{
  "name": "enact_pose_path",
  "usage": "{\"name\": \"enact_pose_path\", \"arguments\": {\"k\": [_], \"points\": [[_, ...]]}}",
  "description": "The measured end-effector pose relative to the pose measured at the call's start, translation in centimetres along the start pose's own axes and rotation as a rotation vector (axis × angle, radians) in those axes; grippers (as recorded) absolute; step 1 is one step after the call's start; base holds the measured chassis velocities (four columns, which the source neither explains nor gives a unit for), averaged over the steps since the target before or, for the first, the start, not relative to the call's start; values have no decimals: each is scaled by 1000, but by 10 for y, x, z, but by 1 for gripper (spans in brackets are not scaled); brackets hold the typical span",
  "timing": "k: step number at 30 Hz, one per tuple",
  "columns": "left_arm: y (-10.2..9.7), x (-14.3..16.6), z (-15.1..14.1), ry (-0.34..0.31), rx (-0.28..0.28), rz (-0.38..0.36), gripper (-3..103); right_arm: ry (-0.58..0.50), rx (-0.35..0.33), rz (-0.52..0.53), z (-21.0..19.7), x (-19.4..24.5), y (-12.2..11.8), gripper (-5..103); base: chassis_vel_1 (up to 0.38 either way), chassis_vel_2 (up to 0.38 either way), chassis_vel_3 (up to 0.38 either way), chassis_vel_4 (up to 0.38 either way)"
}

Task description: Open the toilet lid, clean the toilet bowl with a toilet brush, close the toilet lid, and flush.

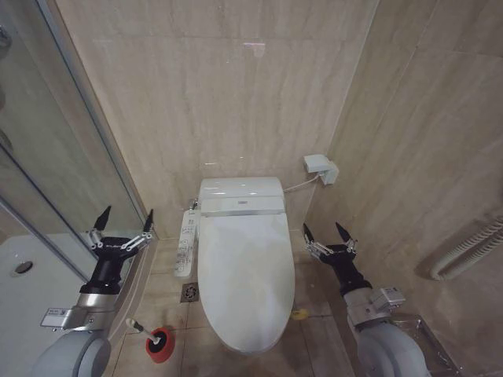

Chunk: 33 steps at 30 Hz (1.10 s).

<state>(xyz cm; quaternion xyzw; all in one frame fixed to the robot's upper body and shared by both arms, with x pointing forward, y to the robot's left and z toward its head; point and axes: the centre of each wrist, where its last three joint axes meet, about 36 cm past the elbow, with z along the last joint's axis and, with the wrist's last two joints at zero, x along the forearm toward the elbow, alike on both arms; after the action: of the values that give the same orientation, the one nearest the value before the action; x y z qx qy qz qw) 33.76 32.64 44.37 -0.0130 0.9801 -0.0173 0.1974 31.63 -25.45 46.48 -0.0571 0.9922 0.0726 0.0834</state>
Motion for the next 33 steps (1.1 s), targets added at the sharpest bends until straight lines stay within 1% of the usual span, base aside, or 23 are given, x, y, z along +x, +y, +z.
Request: {"name": "enact_pose_path", "arguments": {"k": [1, 2, 4, 5, 6, 7, 8, 10, 12, 13, 14, 16, 18, 23, 28, 33], "points": [[6, 2, 13, 40, 14, -56, 100, 0, 0, 0, 0, 0, 0, 100, 0, 0, 0, 0], [6, 2, 13, 40, 14, -56, 100, 0, 0, 0, 0, 0, 0, 100, 0, 0, 0, 0], [10, 3, 21, 64, 23, -92, 100, 0, 0, 0, 0, 0, 0, 100, 0, 0, 0, 0], [14, 6, 26, 107, 14, -129, 100, 0, 0, 0, 0, 0, 0, 100, 0, 0, 0, 0], [14, 6, 26, 107, 14, -129, 100, 0, 0, 0, 0, 0, 0, 100, 0, 0, 0, 0], [19, 10, 32, 146, 4, -159, 100, 0, 0, 0, 0, 0, 0, 100, 0, 0, 0, 0], [19, 12, 36, 158, -1, -175, 100, -1, 0, 0, 0, 0, 0, 100, 0, 0, 0, 0], [20, 12, 36, 153, -3, -174, 100, 0, 0, 0, 0, 0, 0, 100, 0, 0, 0, 0], [20, 11, 39, 97, -10, -123, 100, 0, 0, 0, 0, 0, 0, 100, 0, 0, 0, 0], [21, 12, 41, 62, -25, -88, 100, 0, 0, 0, 0, 0, 0, 100, 0, 0, 0, 0], [21, 12, 41, 62, -25, -88, 100, 0, 0, 0, 0, 0, 0, 100, 0, 0, 0, 0], [21, 13, 40, 48, -41, -63, 100, 0, 0, 0, 0, 0, 0, 100, 0, 0, 0, 0], [20, 17, 39, 49, -38, -51, 100, 0, 0, 0, 0, 0, 0, 100, 0, 0, 0, 0], [24, 21, 40, 45, -49, -53, 100, 0, 0, 0, 0, 0, 0, 100, 0, 0, 0, 0], [28, 23, 41, 60, -52, -72, 100, 0, 0, 0, 0, 0, 0, 100, 0, 0, 0, 0], [29, 15, 46, 91, -38, -85, 100, 0, 0, 0, 0, 0, 0, 100, 0, 0, 0, 0]]}}
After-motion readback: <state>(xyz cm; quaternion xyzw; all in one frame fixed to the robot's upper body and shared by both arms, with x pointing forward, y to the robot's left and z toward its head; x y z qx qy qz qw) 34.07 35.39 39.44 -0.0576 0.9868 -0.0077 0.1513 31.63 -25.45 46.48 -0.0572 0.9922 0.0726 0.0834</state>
